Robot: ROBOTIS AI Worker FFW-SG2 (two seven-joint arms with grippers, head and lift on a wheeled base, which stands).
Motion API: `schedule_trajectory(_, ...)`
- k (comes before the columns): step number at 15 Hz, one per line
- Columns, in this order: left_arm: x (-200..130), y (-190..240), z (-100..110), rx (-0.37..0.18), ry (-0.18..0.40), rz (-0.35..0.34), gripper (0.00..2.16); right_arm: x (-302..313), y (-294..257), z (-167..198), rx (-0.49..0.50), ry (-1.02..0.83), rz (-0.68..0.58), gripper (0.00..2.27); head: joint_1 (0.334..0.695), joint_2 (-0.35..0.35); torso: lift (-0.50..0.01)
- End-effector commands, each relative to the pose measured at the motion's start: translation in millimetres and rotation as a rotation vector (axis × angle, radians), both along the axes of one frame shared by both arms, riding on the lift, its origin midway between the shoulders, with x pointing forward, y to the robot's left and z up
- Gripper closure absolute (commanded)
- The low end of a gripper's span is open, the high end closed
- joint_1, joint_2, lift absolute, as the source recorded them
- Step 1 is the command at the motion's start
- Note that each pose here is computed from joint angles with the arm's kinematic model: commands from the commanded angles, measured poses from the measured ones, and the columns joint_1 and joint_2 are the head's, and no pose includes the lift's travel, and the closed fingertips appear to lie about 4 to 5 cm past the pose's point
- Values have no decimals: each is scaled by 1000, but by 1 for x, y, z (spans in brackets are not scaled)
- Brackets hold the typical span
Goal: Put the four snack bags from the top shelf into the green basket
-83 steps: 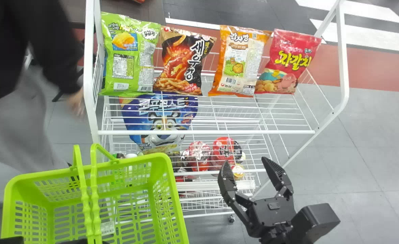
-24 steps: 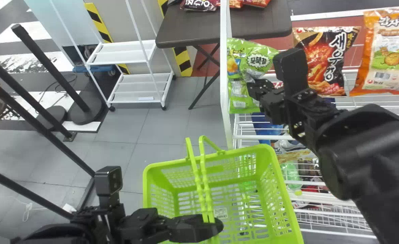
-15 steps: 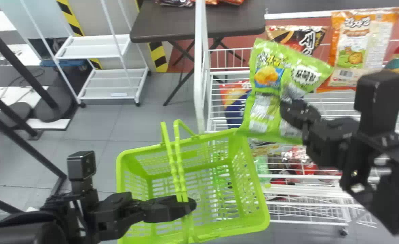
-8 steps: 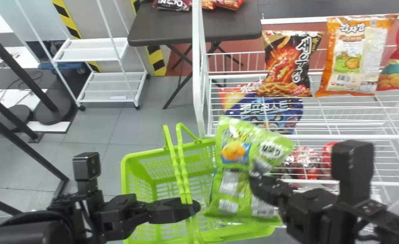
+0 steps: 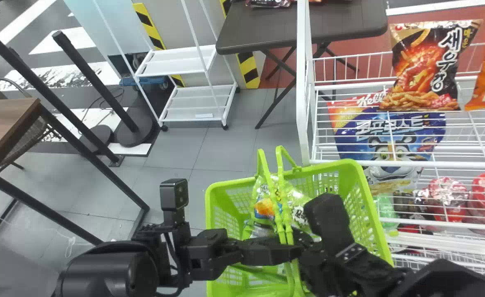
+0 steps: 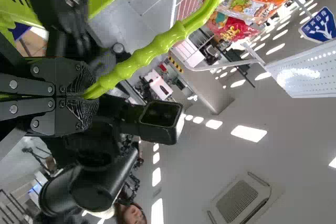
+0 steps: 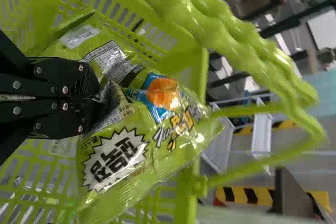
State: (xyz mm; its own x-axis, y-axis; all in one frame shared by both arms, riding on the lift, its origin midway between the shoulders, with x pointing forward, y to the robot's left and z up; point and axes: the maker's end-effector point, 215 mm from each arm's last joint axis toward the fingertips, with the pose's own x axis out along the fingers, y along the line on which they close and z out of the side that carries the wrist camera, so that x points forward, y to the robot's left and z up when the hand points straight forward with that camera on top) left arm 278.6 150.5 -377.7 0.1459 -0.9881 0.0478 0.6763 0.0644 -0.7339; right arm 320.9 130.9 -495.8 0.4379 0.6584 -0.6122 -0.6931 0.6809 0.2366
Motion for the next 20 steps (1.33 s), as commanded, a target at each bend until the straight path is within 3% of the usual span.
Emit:
schedule_trajectory(1, -1, 2, 1, -5, 1, -5, 2148, -18, -21, -9, -77, 69, 24, -2, 695, 350, -3)
schedule_trajectory(7, 1, 2, 1, -4, -1, -8, 2148, 41, -153, 79, 14, -56, -252, 73, 695, 350, -3)
schedule_trajectory(10, 0, 2, 0, -3, 1, -10, 2148, 116, -234, 127, 49, -204, -426, 76, 695, 235, -3)
schedule_trajectory(12, -1, 2, -1, -3, 4, -10, 2148, 168, -263, 137, 48, -280, -486, 80, 695, 106, -3)
schedule_trajectory(13, -2, 1, -1, -6, 7, -9, 2148, 195, -271, 138, 60, -319, -508, 83, 695, 74, -3)
schedule_trajectory(17, -6, 1, -4, -5, 15, -11, 2148, 286, -283, 121, 70, -342, -581, 80, 695, 7, -3)
schedule_trajectory(20, -7, 3, -7, -4, 24, -5, 2148, 336, -285, 104, 48, -332, -591, 83, 695, -2, -3)
